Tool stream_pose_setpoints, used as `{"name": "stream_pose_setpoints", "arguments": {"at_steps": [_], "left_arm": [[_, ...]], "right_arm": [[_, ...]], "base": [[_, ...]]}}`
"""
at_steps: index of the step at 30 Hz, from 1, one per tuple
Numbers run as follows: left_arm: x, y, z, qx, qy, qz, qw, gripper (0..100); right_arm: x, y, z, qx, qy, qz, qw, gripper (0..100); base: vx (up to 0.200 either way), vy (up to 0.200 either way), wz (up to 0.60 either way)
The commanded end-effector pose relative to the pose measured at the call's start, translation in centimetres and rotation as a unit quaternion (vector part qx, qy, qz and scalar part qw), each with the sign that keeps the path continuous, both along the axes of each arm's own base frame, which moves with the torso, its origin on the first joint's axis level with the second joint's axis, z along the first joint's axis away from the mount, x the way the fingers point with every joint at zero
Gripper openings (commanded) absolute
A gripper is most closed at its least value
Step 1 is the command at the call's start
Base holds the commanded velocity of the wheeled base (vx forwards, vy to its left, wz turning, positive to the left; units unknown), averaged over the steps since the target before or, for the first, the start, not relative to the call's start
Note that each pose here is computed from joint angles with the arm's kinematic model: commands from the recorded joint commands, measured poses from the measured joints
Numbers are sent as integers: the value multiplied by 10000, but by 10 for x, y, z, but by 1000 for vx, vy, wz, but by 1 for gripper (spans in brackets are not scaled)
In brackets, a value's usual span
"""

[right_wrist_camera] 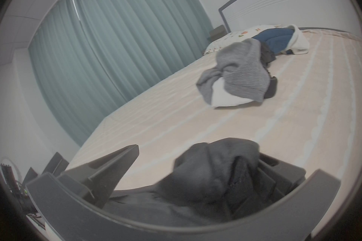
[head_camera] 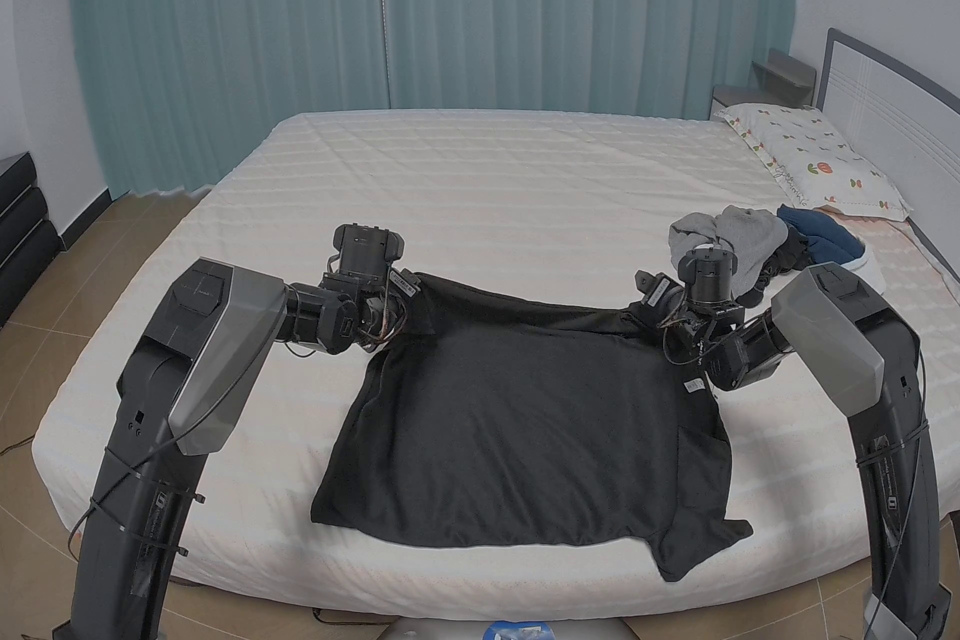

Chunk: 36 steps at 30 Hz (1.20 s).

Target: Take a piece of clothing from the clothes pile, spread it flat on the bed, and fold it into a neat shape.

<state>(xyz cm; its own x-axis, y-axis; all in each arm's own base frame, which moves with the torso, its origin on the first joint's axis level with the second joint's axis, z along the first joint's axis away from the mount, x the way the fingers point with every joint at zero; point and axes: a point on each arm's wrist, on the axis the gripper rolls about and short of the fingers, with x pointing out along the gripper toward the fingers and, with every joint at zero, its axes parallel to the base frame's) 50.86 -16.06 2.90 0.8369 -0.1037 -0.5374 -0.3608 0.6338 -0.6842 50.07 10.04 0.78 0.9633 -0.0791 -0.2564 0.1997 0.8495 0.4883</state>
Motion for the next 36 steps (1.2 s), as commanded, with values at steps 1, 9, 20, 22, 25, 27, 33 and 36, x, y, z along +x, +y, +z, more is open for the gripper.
{"name": "stream_pose_setpoints", "arguments": {"at_steps": [1, 9, 20, 22, 25, 27, 33, 36], "left_arm": [[5, 11, -14, 287, 58, 436, 9986, 100], [-5, 28, 0, 648, 688, 562, 9939, 100], [-57, 40, 43, 89, 1557, -814, 9844, 100], [-63, 44, 44, 89, 1554, -870, 9840, 100], [-68, 54, 45, 57, 1342, -779, 9879, 100], [-75, 59, 41, -11, 1161, -776, 9902, 100], [-108, 68, 37, -133, 980, -852, 9914, 100], [-131, 73, 43, -229, 1069, -910, 9898, 100]], "right_arm": [[5, -34, -14, -81, 132, -434, 9989, 100], [-17, -72, 14, -62, 276, -483, 9984, 100], [-91, -70, 15, 352, 836, 387, 9951, 100], [-102, -69, 18, 404, 925, 484, 9937, 100], [-121, -67, 25, 637, 976, 545, 9917, 100], [-137, -65, 30, 812, 891, 679, 9904, 100], [-176, -64, 25, 915, 877, 1038, 9865, 100], [-197, -60, 19, 943, 1173, 1155, 9818, 100]], "base": [[0, 0, 0], [0, 0, 0], [0, 0, 0], [0, 0, 0], [0, 0, 0], [0, 0, 0], [0, 0, 0], [0, 0, 0]]}}
